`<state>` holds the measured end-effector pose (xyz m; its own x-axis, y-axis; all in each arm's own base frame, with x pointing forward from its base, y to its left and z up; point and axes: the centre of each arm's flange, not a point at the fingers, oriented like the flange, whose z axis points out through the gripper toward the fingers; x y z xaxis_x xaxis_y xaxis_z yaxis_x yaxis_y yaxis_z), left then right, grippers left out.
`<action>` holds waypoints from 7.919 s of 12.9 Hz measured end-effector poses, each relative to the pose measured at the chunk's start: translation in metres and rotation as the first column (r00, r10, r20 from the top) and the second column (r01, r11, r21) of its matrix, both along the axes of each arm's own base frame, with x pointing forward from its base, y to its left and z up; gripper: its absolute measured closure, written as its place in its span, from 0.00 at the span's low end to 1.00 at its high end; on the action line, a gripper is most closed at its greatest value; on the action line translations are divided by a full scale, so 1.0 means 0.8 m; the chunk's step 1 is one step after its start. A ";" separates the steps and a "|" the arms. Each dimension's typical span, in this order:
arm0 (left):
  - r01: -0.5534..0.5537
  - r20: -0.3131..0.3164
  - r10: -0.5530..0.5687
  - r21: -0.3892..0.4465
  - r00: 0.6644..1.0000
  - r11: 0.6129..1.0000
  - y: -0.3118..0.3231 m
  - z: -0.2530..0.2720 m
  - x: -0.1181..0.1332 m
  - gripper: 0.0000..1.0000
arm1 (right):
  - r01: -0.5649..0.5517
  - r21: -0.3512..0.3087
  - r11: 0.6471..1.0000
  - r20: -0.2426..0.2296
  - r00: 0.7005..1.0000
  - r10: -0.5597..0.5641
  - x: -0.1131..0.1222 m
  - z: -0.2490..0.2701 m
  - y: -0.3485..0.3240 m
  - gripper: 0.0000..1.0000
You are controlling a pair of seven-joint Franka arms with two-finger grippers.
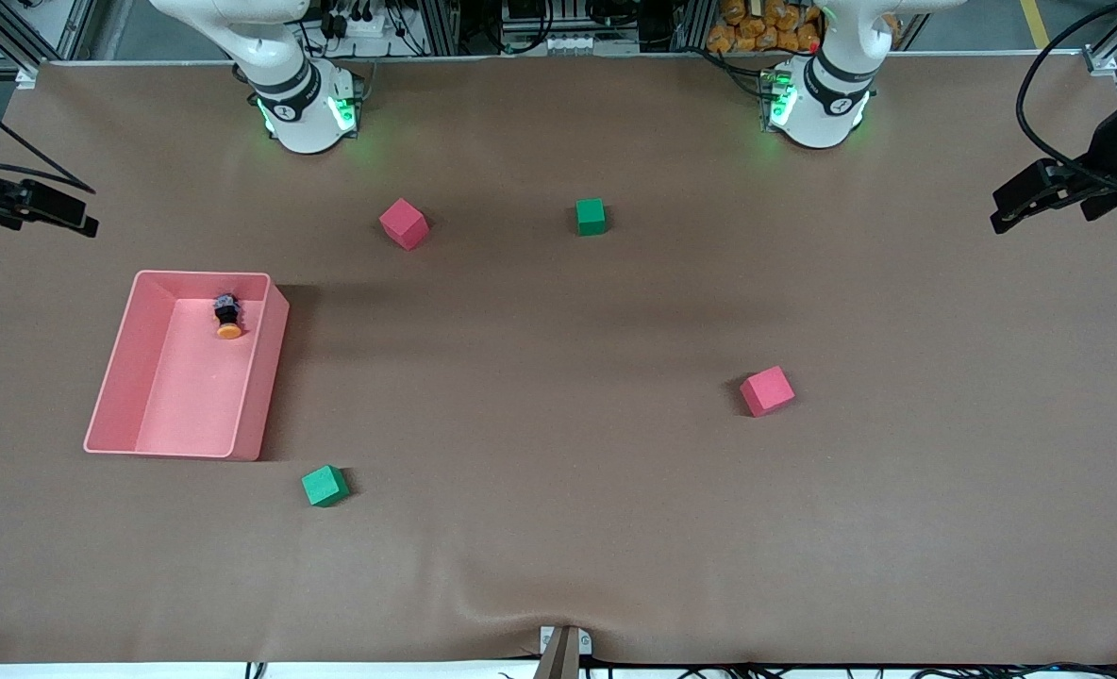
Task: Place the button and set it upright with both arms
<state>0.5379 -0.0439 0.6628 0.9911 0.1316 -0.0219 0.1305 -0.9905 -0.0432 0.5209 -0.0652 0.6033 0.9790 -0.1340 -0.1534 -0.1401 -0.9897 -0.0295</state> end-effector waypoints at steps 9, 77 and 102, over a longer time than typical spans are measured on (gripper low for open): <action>-0.001 -0.001 0.001 0.000 1.000 1.000 0.001 0.000 0.000 0.00 | 0.027 0.001 1.000 -0.044 0.999 -0.027 0.012 -0.053 -0.022 0.00; 0.019 0.043 -0.019 -0.006 0.999 1.000 0.001 -0.013 0.022 0.00 | -0.435 0.065 0.898 -0.011 0.900 0.436 0.020 -0.444 -0.105 0.53; 0.082 -0.013 -0.082 -0.003 0.997 0.997 0.045 -0.031 0.022 0.00 | -0.083 0.172 0.982 0.262 0.964 0.036 0.030 -0.482 0.743 0.53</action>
<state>0.5556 -0.0079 0.6382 0.9981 0.0500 -0.0348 0.0485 -0.9979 -0.0422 0.5451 0.5292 0.2174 0.9938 -0.0679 0.0879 -0.0455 -0.9709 -0.2352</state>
